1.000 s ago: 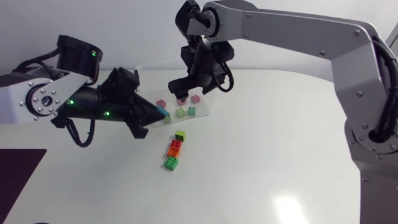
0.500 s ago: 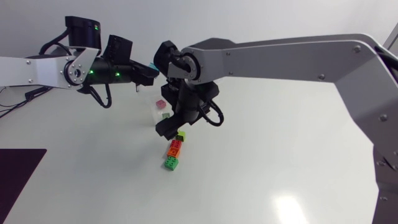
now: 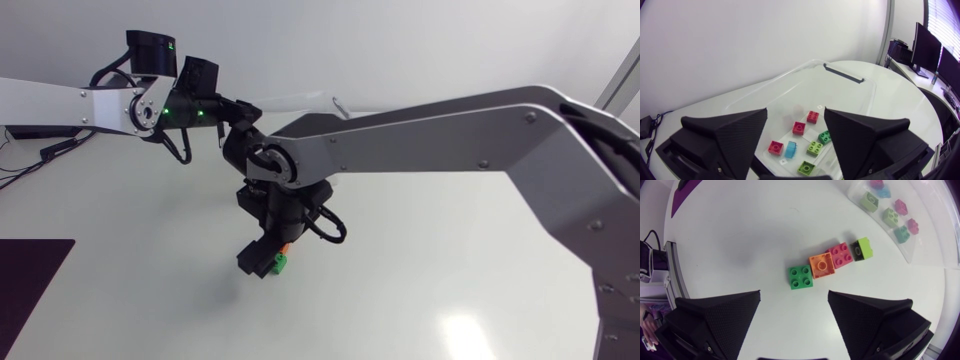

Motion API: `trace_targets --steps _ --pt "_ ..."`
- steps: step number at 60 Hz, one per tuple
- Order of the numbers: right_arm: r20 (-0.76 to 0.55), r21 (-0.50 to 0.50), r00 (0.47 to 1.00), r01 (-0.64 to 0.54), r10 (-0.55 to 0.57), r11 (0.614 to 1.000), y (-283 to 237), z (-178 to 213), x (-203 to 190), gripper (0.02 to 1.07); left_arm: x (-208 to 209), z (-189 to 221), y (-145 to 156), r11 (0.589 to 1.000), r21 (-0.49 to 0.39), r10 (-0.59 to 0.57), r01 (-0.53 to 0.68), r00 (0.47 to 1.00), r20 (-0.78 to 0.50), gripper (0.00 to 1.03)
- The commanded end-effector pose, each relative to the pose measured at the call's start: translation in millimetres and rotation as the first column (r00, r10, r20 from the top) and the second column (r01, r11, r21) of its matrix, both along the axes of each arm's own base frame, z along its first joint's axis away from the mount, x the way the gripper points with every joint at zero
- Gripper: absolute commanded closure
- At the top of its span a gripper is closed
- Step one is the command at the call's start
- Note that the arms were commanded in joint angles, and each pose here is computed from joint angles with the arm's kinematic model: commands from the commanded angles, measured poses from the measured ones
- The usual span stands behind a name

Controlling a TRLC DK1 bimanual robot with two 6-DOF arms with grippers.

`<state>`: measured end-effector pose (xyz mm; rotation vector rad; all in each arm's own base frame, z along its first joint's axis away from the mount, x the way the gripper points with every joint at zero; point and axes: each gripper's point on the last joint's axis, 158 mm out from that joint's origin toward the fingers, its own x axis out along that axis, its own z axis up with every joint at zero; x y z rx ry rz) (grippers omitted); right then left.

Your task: Place the duplo bricks in the container

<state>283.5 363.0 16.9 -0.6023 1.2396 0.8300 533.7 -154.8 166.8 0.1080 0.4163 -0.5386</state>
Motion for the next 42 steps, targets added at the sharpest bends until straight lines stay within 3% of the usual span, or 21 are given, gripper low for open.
trace_targets --steps 1,17,42 --pt "-0.052 -0.048 0.998 -0.021 0.019 0.999 -6 -28 -10 0.11 6 25 10 0.999 -0.029 0.034 -0.033 0.999 0.036 0.05" --pt "-0.13 -0.092 0.992 -0.014 0.002 0.996 -6 -42 -7 0.12 -28 79 36 0.997 -0.039 0.073 -0.069 0.992 0.1 0.05" --pt "-0.153 -0.147 0.988 -0.02 -0.003 0.989 3 -54 2 0.12 -73 110 70 0.995 -0.048 0.093 -0.087 0.986 0.136 0.05"
